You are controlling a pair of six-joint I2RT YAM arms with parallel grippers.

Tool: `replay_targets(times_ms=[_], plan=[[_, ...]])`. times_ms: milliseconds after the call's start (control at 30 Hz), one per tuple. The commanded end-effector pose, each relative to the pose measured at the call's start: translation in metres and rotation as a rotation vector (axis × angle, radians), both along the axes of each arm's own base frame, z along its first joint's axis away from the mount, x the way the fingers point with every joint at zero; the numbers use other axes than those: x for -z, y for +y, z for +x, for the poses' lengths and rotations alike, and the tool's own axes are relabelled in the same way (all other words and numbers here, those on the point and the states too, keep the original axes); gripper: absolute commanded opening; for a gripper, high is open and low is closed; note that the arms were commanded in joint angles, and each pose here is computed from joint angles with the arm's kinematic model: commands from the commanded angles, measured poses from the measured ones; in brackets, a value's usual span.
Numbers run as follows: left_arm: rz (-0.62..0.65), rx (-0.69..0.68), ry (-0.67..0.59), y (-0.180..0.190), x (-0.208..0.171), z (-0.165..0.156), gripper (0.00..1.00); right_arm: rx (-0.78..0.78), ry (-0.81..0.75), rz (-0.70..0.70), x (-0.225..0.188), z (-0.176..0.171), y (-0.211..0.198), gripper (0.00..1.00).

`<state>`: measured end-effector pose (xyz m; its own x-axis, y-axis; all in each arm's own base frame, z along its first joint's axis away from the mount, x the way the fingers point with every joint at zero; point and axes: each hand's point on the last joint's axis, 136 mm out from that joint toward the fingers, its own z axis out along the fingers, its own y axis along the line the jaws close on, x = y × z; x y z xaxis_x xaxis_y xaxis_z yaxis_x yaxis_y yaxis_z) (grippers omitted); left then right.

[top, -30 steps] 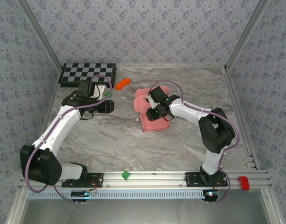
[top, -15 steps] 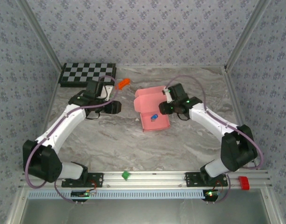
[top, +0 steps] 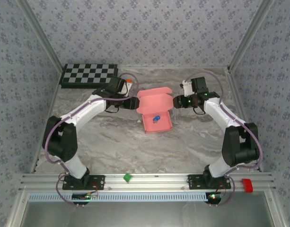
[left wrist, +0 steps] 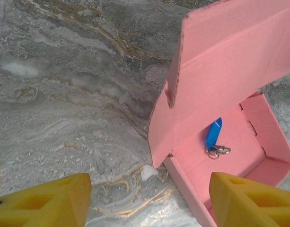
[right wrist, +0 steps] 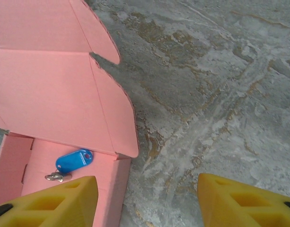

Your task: Fold the paper box

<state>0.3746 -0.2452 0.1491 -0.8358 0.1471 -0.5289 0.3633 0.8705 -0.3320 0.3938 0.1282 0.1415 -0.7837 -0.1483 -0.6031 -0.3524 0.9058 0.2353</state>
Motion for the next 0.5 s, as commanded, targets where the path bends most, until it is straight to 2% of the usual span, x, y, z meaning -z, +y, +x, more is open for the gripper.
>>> replay_targets(times_ms=[0, 267, 467], plan=[[-0.055, 0.012, -0.048, -0.015, -0.014, 0.018, 0.66, -0.071, -0.012, 0.056, -0.006, 0.008, 0.011, 0.59], [-0.063, -0.012, -0.038, -0.023, 0.0, 0.034, 0.64, -0.095, 0.0, 0.092, -0.002, 0.033, 0.019, 0.59], [-0.088, -0.018, -0.012, -0.029, 0.006, 0.036, 0.58, -0.113, 0.027, 0.108, 0.005, 0.043, 0.025, 0.57]])
